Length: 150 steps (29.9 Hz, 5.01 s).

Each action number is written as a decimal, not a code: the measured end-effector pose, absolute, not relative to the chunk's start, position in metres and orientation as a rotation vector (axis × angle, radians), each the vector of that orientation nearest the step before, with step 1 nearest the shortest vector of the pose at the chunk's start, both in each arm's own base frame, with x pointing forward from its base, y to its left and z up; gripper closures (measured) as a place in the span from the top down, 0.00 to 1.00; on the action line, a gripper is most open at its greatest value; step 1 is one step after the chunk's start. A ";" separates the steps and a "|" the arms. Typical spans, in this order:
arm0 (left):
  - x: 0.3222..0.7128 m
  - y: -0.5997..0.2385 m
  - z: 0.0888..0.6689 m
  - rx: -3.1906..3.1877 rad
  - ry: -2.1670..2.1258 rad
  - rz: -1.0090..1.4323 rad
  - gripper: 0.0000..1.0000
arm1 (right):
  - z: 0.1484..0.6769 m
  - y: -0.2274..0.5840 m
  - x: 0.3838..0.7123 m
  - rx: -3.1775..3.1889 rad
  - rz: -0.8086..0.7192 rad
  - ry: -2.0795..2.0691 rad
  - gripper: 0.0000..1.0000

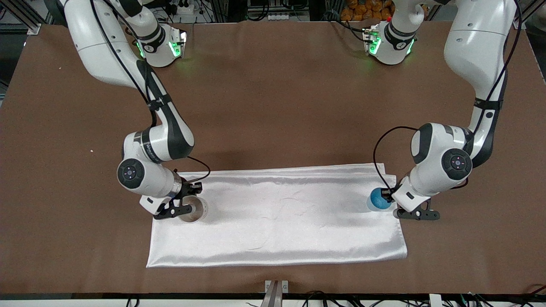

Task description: Place blue cup into white mug on table

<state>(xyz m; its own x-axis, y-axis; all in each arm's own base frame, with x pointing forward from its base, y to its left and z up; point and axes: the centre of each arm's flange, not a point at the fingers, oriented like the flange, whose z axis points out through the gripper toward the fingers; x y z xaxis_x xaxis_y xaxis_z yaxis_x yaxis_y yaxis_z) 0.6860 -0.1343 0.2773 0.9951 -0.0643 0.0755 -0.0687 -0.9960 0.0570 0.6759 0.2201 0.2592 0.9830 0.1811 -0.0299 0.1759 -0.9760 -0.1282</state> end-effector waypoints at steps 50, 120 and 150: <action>0.630 -0.225 0.388 3.120 -0.279 -0.007 0.03 | 0.285 0.406 0.390 -2.979 -0.042 0.054 0.08; 0.521 -0.435 0.393 3.079 0.090 -0.055 0.03 | 0.361 0.258 0.572 -3.158 0.056 0.069 1.00; 0.453 -0.556 0.316 2.990 0.103 -0.081 0.03 | 0.386 0.036 0.637 -3.125 0.107 -0.293 1.00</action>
<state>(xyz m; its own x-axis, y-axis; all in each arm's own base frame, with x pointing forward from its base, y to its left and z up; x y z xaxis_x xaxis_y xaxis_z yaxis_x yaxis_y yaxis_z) 0.4526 -0.5563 0.3162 0.9962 0.0644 -0.0589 0.0724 -0.9867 0.1458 0.6373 0.0356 0.3858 0.9803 0.1856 -0.0678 0.1855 -0.9826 -0.0076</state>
